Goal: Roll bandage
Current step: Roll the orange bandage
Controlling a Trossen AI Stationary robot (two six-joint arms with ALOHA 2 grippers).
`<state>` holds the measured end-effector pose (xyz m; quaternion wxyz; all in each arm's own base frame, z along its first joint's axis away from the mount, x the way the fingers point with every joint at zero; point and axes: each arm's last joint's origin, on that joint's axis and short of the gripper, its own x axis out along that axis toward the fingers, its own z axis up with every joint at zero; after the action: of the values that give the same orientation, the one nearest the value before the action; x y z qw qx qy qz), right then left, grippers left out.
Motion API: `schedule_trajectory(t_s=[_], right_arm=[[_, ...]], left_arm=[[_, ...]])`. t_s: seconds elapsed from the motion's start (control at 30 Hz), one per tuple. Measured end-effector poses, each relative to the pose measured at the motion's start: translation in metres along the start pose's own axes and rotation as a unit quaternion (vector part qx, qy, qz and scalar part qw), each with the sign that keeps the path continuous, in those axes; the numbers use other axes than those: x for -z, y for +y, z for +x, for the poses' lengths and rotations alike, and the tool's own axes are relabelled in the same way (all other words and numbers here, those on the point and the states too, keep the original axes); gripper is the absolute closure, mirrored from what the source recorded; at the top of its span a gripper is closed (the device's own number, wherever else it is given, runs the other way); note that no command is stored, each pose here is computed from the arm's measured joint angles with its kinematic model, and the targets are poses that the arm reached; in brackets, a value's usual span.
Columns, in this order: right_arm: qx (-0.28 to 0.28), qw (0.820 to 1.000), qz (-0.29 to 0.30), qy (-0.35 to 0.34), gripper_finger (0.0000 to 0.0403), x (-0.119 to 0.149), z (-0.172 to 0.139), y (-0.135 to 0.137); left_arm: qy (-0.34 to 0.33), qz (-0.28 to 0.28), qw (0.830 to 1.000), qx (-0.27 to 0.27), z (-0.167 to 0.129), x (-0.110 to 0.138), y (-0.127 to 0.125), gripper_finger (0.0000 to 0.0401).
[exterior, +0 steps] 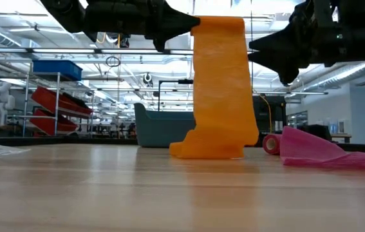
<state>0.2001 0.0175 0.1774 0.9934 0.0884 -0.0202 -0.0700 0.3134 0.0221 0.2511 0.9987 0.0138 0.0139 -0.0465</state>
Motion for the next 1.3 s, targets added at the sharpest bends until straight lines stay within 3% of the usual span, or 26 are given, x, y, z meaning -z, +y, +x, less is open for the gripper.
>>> schedule_trajectory(t_s=[0.2,0.4,0.63,0.97,1.3], right_arm=[[0.014,0.999,0.021,0.032,0.0247,0.011,0.013,0.001],[0.015,0.999,0.010,0.046,0.0282,0.015,0.031,0.006],[0.019,0.997,-0.024,0.076,0.0391,0.017,0.046,0.009],[0.048,0.992,-0.071,0.088,0.0403,0.013,0.046,-0.004],[0.069,0.987,-0.138,0.038,0.0403,-0.015,0.040,-0.017]], left_arm=[[-0.011,0.002,1.000,-0.001,-0.003,0.006,-0.001,0.0394],[-0.017,-0.009,1.000,-0.001,-0.006,0.009,0.000,0.0394],[-0.018,-0.023,0.999,0.021,-0.006,0.009,-0.001,0.0394],[-0.032,-0.020,0.998,0.052,0.000,-0.003,-0.016,0.0394],[0.013,-0.039,0.994,0.102,0.002,0.005,-0.048,0.0394]])
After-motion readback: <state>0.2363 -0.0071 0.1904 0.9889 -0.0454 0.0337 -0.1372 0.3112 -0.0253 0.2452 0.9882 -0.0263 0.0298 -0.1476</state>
